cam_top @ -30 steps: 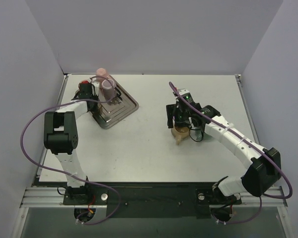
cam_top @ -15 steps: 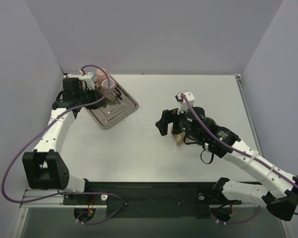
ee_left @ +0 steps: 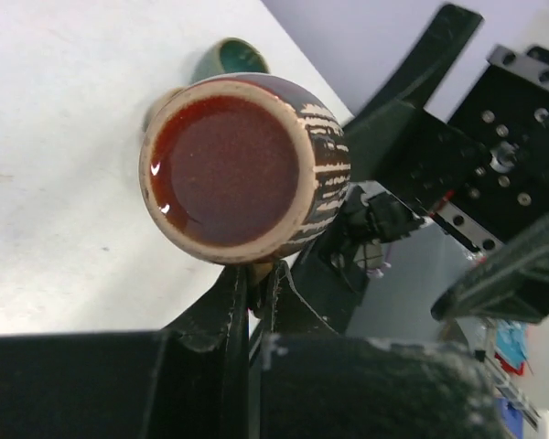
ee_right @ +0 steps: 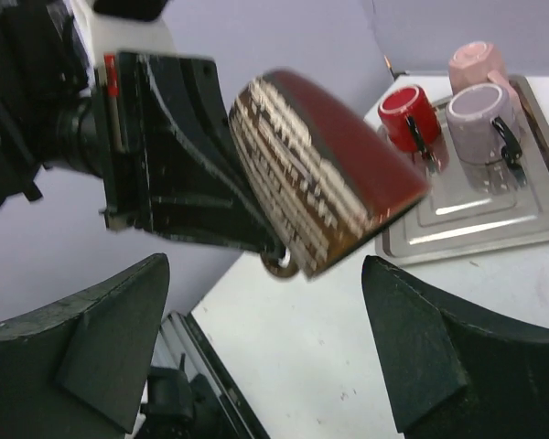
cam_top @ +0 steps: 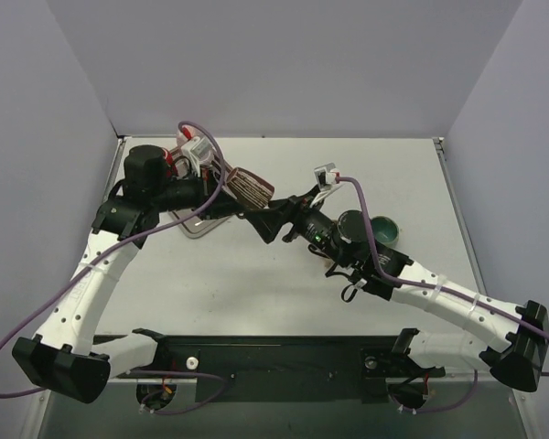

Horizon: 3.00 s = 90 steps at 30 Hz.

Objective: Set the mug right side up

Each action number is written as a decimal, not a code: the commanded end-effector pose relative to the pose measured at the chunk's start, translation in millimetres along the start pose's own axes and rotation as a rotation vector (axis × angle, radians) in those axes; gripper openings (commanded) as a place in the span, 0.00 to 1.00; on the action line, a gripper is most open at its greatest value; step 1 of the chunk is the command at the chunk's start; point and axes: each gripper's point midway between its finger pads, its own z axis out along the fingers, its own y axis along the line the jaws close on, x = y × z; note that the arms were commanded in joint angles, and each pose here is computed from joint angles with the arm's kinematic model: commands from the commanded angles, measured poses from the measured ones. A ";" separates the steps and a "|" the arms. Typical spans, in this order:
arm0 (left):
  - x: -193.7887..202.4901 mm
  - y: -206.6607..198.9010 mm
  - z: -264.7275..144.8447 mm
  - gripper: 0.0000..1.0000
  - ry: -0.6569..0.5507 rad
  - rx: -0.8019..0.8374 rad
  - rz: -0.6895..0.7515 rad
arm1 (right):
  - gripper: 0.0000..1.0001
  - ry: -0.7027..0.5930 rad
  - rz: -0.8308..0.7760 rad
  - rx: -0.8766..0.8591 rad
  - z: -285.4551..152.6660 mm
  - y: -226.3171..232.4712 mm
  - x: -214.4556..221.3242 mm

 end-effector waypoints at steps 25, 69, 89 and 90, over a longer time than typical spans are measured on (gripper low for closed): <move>11.2 134.9 -66.1 0.87 0.015 -0.610 0.100 | 0.00 0.311 -0.269 0.428 -10.2 -73.1 0.8; -32.3 463.8 -57.2 0.86 -0.196 -1.409 -0.263 | 0.70 1.029 -0.311 0.865 -171.5 -186.5 150.7; -23.1 486.0 -76.6 0.48 -0.165 -1.529 -0.229 | 0.70 0.937 -0.352 0.815 -174.5 -169.8 121.0; -22.6 483.4 -79.2 0.48 -0.162 -1.533 -0.230 | 0.70 0.940 -0.356 0.809 -173.8 -169.0 121.4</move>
